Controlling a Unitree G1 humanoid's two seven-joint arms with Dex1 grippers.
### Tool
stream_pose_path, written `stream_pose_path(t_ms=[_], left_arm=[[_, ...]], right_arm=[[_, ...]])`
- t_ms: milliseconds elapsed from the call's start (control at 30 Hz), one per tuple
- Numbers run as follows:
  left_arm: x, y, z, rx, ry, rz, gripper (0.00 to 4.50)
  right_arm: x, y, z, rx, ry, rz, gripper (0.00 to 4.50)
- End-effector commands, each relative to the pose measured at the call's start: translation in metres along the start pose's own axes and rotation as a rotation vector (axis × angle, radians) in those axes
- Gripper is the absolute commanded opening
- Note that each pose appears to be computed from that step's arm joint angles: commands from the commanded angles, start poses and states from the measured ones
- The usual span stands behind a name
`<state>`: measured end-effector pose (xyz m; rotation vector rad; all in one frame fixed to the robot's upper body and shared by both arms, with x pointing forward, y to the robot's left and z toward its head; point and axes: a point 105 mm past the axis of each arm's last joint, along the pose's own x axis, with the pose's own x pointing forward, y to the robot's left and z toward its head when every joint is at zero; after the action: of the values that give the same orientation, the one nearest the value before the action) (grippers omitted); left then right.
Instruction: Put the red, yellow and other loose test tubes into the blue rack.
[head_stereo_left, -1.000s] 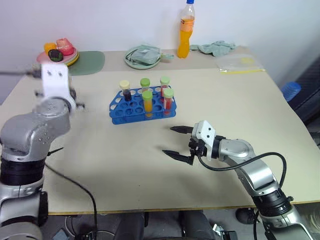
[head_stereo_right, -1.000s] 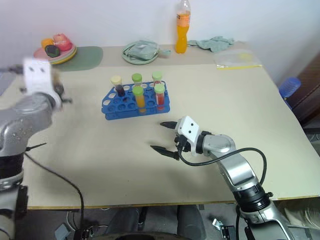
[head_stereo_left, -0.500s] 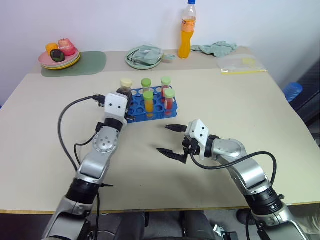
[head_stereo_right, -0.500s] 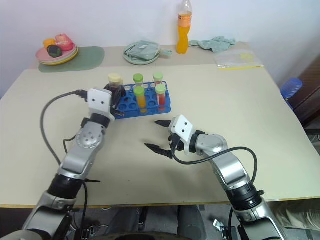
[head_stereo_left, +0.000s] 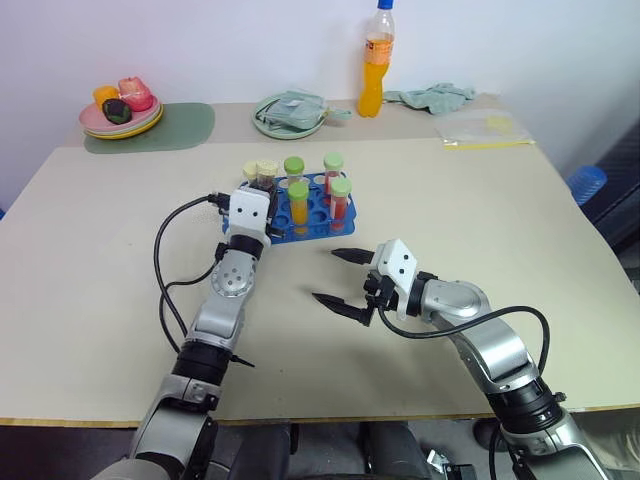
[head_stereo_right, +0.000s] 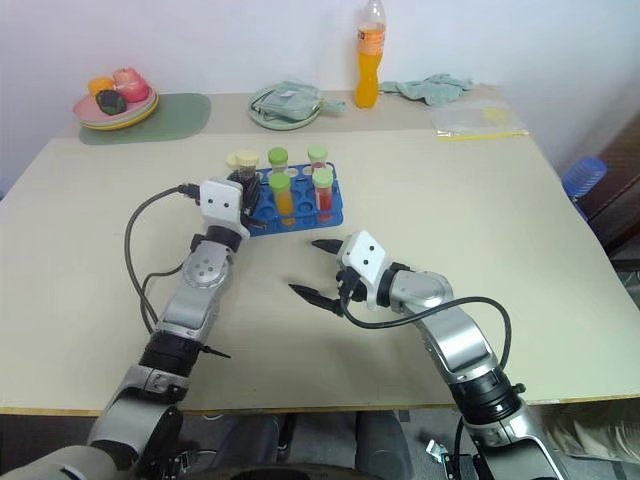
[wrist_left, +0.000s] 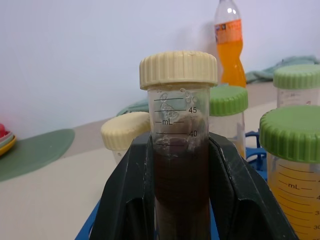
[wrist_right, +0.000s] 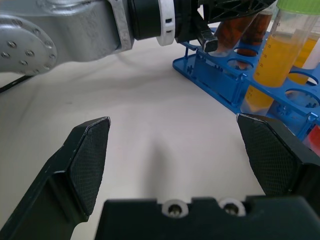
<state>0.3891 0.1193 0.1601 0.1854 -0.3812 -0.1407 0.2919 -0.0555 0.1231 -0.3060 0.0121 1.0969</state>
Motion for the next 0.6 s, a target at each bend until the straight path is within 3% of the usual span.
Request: stream_pose_path(t_ms=[33, 200, 300, 433, 467, 600], left_arm=[[0.000, 0.004, 0.008, -0.007, -0.069, 0.024, 1.08], [-0.008, 0.010, 0.000, -0.008, -0.076, 0.045, 1.08], [-0.009, 0.010, -0.002, -0.038, -0.081, 0.039, 2.31], [-0.012, 0.015, 0.006, -0.050, -0.117, 0.063, 4.27], [-0.014, 0.019, 0.009, -0.059, -0.127, 0.077, 4.44], [-0.029, 0.040, 0.029, -0.094, -0.169, 0.096, 4.44]], right_arm=[[0.000, 0.001, 0.014, -0.029, -0.050, -0.005, 4.50], [-0.001, 0.000, 0.013, -0.030, -0.050, -0.010, 4.50], [-0.002, -0.001, 0.013, -0.036, -0.049, -0.010, 4.50], [-0.003, -0.007, 0.017, -0.042, -0.064, -0.027, 4.50], [-0.004, -0.009, 0.020, -0.043, -0.072, -0.032, 4.50], [-0.014, -0.017, 0.037, -0.043, -0.113, -0.048, 4.50]])
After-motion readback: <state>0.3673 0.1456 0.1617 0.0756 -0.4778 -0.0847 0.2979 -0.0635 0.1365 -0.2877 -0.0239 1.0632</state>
